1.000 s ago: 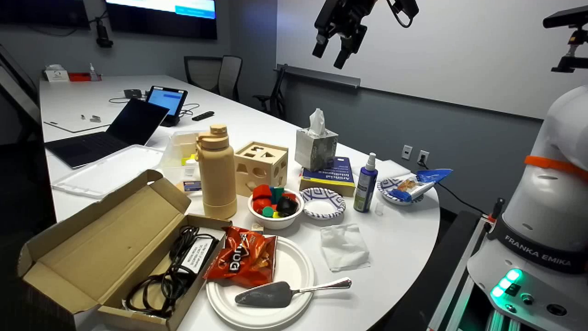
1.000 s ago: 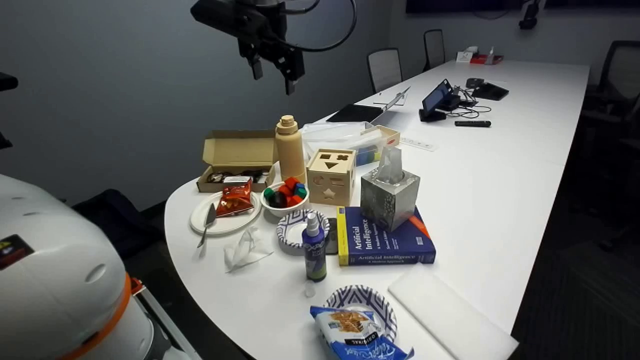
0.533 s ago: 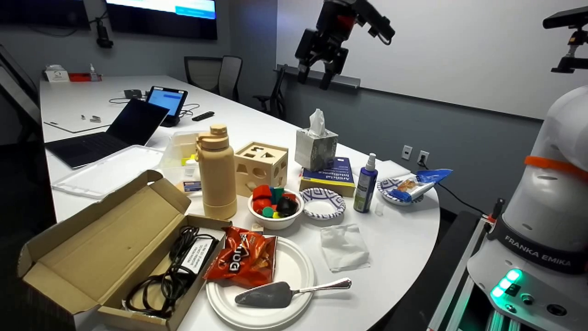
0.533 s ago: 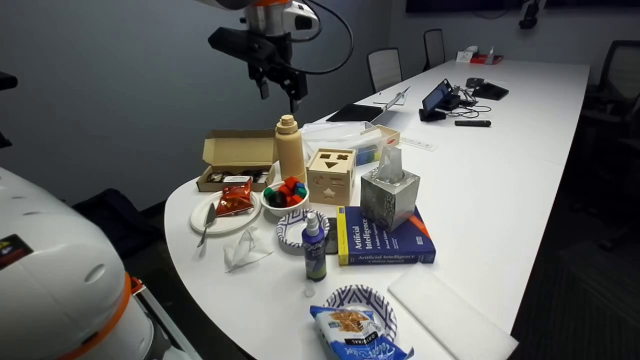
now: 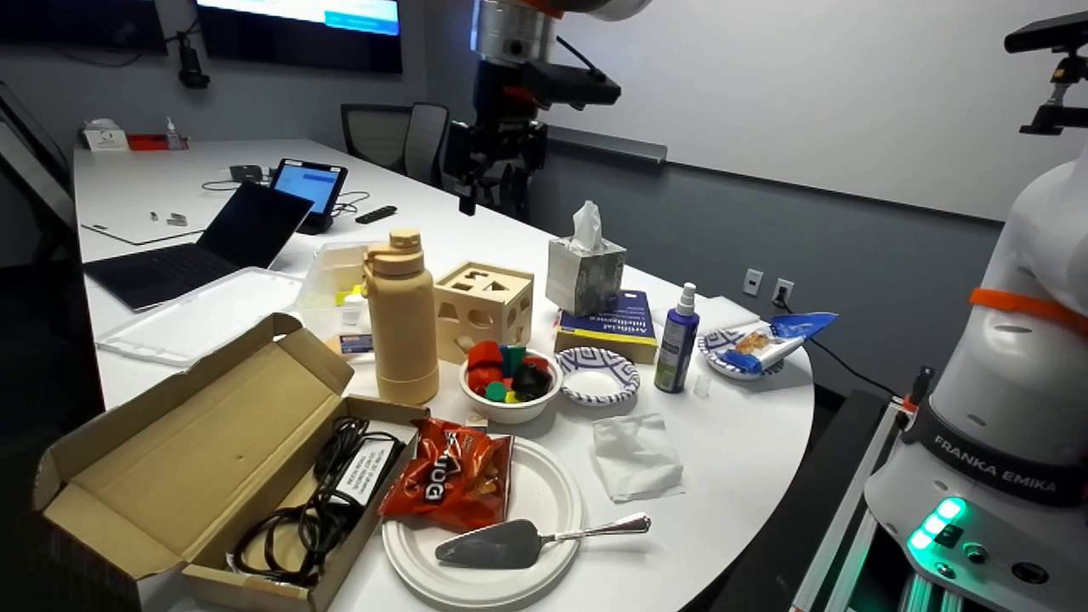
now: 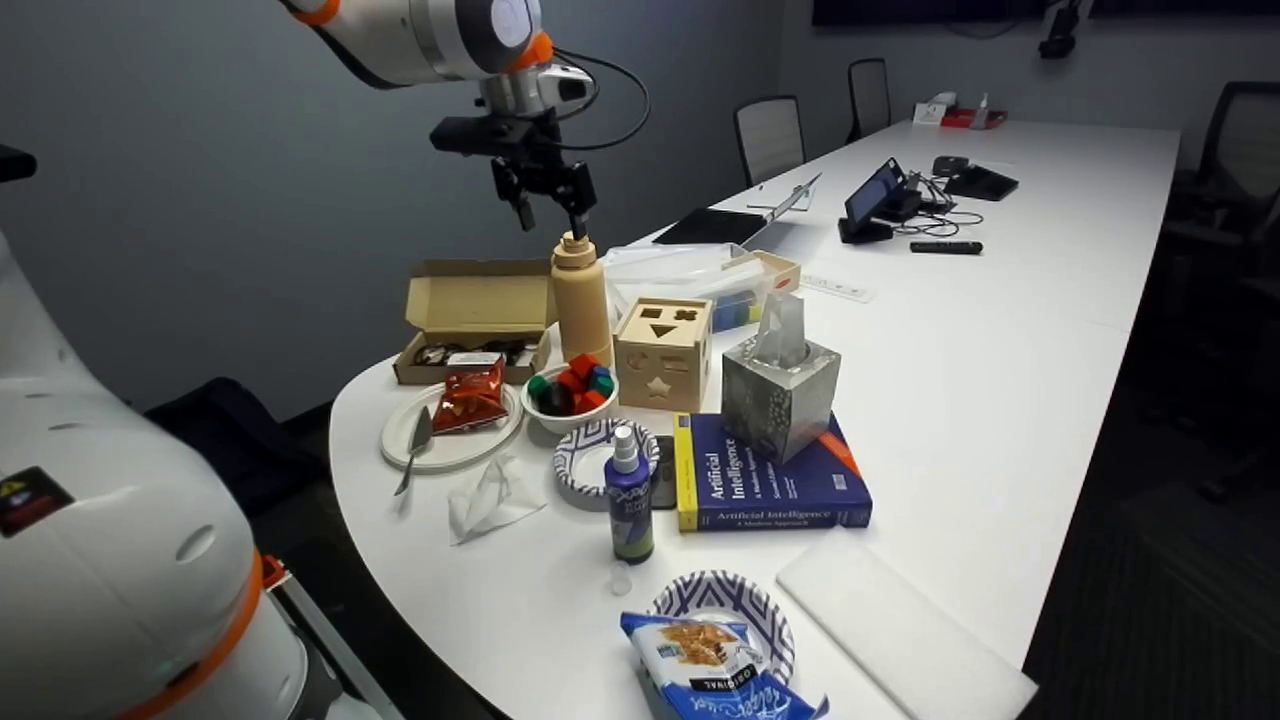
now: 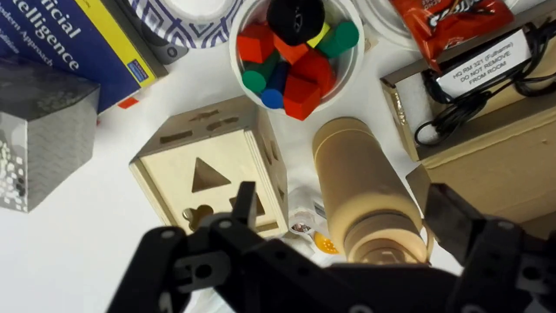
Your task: Rotate the lid on top of the beige bottle.
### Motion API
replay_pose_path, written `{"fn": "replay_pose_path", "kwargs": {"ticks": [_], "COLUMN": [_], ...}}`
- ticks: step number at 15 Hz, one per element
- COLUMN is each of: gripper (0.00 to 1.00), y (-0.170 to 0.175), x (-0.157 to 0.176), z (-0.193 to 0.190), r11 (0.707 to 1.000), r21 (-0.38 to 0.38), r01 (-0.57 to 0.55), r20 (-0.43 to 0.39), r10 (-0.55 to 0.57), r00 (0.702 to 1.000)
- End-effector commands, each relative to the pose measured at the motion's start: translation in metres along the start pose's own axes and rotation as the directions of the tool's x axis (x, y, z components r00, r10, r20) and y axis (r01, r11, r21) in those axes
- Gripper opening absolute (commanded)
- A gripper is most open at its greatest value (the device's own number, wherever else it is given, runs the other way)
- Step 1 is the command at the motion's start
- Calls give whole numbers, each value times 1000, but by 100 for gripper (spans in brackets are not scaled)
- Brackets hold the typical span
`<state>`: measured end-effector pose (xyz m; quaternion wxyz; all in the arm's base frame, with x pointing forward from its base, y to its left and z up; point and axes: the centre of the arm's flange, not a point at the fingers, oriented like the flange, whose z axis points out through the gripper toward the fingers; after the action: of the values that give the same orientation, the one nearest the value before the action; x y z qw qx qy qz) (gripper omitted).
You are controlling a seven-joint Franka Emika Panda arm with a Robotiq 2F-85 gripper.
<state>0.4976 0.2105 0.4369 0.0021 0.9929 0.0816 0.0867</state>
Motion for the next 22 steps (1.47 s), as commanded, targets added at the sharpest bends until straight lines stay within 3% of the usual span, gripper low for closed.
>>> {"fn": "replay_pose_path", "kwargs": {"ticks": [1,11,22], "gripper": [100,100,100], "y": [-36,-87,-83], "x": [42,95,118], "z": [-11,22,50], "r11": [997,982,981], "r21": [-61,-72,-112], "r01": [50,174,156], "r20": [-16,-22,15], "r10": [-51,-176,-156], "r00": [999,984,988]}}
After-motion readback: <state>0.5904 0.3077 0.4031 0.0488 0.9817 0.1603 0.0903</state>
